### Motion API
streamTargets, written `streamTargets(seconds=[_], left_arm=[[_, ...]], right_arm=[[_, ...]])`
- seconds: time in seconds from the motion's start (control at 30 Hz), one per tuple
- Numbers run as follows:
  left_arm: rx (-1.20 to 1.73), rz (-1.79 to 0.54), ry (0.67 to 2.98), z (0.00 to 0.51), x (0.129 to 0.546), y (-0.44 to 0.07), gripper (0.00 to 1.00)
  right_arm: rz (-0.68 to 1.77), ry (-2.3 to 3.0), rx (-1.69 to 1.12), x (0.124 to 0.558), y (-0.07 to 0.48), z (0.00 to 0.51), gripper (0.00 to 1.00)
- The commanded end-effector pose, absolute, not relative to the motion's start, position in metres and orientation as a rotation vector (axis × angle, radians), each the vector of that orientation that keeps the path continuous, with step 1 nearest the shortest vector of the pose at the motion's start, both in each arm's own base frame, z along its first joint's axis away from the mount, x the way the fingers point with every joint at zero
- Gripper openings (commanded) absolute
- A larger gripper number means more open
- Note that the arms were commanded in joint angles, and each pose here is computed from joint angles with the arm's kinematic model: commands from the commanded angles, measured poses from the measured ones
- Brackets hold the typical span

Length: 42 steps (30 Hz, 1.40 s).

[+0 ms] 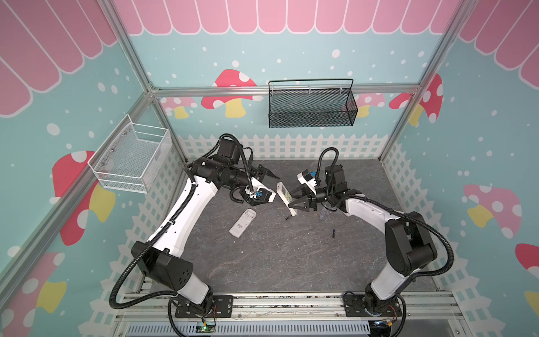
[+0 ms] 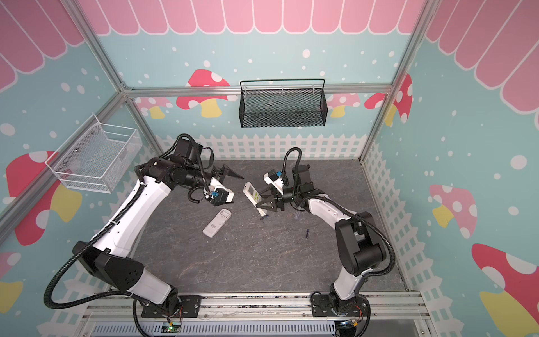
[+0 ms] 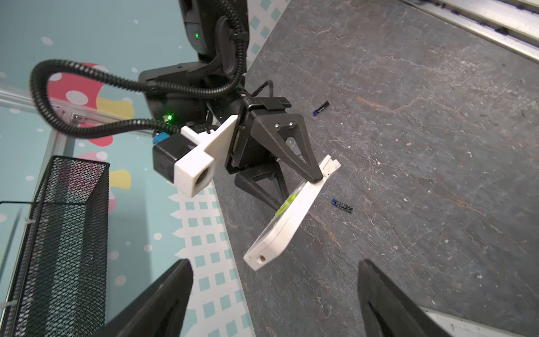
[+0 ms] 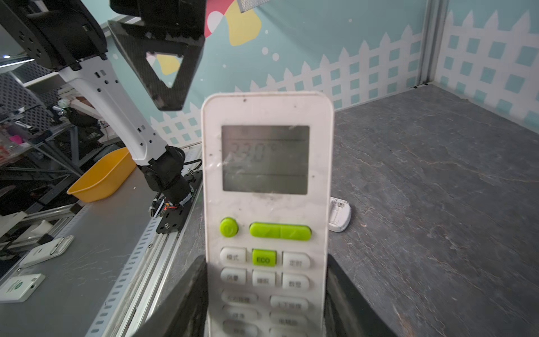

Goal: Unload the batteries from the remote control
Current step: 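Grasp the remote's top end with the left gripper while the right releases it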

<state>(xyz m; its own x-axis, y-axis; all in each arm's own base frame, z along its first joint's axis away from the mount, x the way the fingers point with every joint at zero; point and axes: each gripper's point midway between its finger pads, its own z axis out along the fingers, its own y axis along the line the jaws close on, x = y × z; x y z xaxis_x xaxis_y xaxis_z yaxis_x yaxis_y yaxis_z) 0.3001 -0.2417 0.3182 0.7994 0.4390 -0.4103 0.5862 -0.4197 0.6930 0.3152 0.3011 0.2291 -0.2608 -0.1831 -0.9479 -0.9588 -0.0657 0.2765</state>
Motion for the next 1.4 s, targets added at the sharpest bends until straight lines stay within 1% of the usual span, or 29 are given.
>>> streamTargets(seconds=[0.0, 0.1, 0.2, 0.27, 0.4, 0.43, 0.57, 0.7, 0.8, 0.93, 1.0, 1.2, 1.37], left_arm=[[2.194, -0.162, 0.659, 0.295, 0.298, -0.236, 0.89], [2.242, -0.141, 0.619, 0.283, 0.298, -0.233, 0.88], [2.269, -0.13, 0.564, 0.275, 0.296, -0.233, 0.83], [2.286, -0.118, 0.536, 0.272, 0.297, -0.234, 0.76], [2.304, -0.107, 0.518, 0.269, 0.3, -0.236, 0.57], [2.31, -0.105, 0.512, 0.267, 0.3, -0.236, 0.54], [2.343, -0.106, 0.471, 0.257, 0.296, -0.237, 0.52], [2.365, -0.094, 0.46, 0.252, 0.298, -0.235, 0.46], [2.374, -0.078, 0.454, 0.251, 0.3, -0.234, 0.45], [2.377, -0.073, 0.441, 0.252, 0.3, -0.234, 0.37], [2.378, -0.072, 0.44, 0.251, 0.299, -0.234, 0.3], [2.393, -0.076, 0.435, 0.246, 0.296, -0.232, 0.27], [2.395, -0.069, 0.427, 0.247, 0.296, -0.232, 0.18]], right_arm=[[1.466, 1.375, -1.363, 0.299, 0.309, 0.24, 0.3], [1.488, 1.37, -1.379, 0.297, 0.314, 0.239, 0.29], [1.525, 1.356, -1.401, 0.291, 0.319, 0.235, 0.28], [1.532, 1.361, -1.407, 0.291, 0.322, 0.232, 0.28], [1.54, 1.367, -1.433, 0.29, 0.328, 0.228, 0.27], [1.542, 1.36, -1.437, 0.289, 0.328, 0.228, 0.27], [1.549, 1.375, -1.438, 0.29, 0.331, 0.224, 0.27], [1.549, 1.367, -1.448, 0.289, 0.332, 0.223, 0.27], [1.539, 1.381, -1.447, 0.29, 0.332, 0.22, 0.26], [1.533, 1.378, -1.453, 0.289, 0.332, 0.22, 0.26], [1.534, 1.379, -1.453, 0.288, 0.333, 0.22, 0.26], [1.531, 1.382, -1.454, 0.289, 0.333, 0.219, 0.26], [1.521, 1.386, -1.457, 0.288, 0.333, 0.219, 0.26]])
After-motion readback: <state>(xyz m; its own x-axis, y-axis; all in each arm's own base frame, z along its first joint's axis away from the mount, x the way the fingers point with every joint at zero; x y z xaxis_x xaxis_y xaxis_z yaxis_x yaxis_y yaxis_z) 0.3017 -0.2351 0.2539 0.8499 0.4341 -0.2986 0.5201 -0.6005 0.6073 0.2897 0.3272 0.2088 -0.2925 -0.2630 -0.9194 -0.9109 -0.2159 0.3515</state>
